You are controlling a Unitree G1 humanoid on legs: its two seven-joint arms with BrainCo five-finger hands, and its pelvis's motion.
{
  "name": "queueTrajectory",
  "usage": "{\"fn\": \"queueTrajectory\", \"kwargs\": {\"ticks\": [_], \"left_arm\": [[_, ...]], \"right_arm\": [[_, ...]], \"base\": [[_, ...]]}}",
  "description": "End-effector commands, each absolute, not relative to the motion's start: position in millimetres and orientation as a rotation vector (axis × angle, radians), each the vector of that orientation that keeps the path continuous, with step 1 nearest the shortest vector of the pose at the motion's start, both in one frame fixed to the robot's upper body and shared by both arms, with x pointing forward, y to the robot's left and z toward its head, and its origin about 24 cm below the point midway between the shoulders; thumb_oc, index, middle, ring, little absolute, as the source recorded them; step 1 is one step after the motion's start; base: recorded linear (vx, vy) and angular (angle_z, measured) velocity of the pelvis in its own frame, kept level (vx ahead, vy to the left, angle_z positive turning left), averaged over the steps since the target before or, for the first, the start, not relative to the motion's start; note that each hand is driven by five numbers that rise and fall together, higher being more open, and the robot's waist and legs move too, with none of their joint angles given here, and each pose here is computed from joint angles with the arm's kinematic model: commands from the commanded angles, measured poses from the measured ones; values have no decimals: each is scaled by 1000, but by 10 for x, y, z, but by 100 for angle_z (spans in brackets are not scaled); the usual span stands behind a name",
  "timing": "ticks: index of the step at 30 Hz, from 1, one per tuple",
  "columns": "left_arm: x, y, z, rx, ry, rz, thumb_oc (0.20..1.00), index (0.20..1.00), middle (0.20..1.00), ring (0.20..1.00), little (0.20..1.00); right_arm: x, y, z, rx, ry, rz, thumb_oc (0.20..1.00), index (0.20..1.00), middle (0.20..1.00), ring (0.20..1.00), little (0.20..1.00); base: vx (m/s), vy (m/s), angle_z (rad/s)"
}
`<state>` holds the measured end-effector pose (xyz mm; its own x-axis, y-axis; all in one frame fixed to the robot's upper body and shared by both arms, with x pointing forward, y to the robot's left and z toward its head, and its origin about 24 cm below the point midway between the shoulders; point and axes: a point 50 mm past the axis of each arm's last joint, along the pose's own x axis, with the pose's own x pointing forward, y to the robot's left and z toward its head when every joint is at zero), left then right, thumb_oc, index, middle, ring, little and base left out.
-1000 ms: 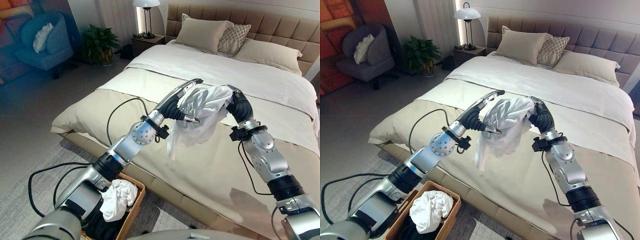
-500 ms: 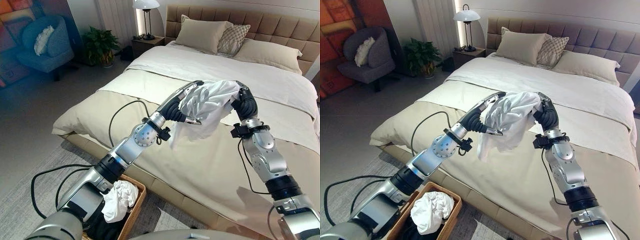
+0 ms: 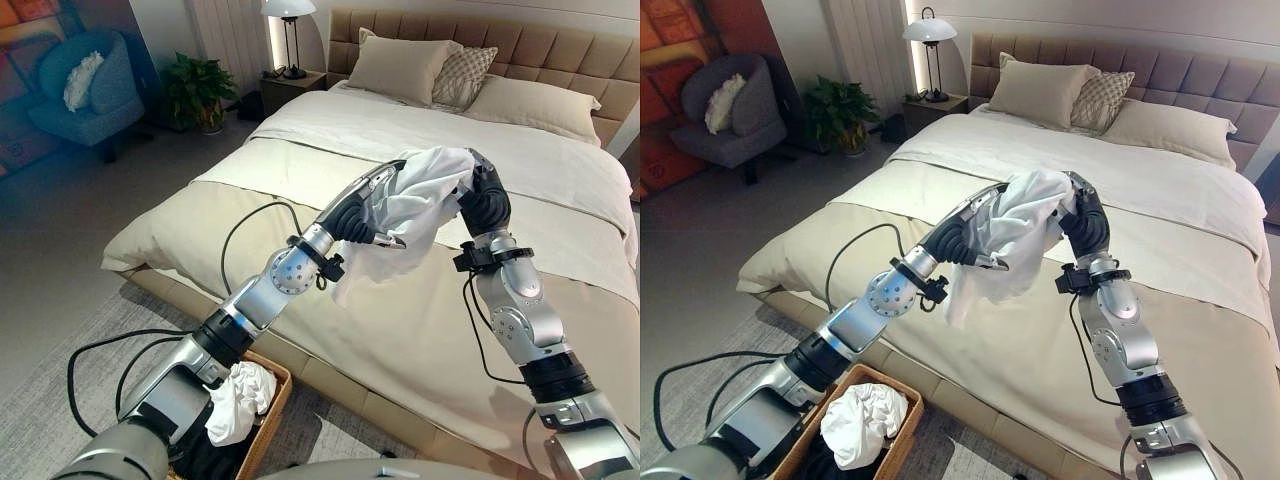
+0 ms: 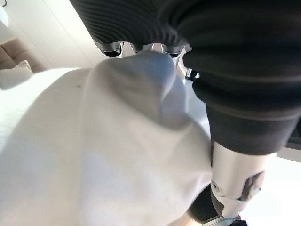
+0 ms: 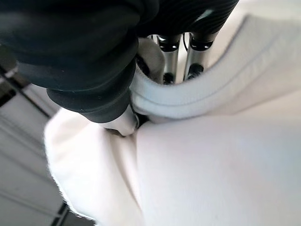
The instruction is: Pick up clothes into the bucket
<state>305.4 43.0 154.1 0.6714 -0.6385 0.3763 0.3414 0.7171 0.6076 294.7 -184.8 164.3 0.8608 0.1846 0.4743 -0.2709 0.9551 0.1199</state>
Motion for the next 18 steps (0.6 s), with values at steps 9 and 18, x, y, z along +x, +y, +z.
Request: {"fn": "queueTrajectory", "kwargs": {"ticks": [9, 18], "left_arm": [[3306, 643, 1582, 558, -584, -413, 1000, 1000, 1000, 1000, 1000], [3365, 790, 1589, 557, -572, -313, 1000, 1000, 1000, 1000, 1000]], "right_arm": [[2712, -1705, 2191, 356, -763, 416, 200, 200, 200, 200, 200], [2505, -1644, 2088, 423, -730, 519, 200, 200, 200, 200, 200]], "base": [[16, 0, -6], [5, -2, -2]]}}
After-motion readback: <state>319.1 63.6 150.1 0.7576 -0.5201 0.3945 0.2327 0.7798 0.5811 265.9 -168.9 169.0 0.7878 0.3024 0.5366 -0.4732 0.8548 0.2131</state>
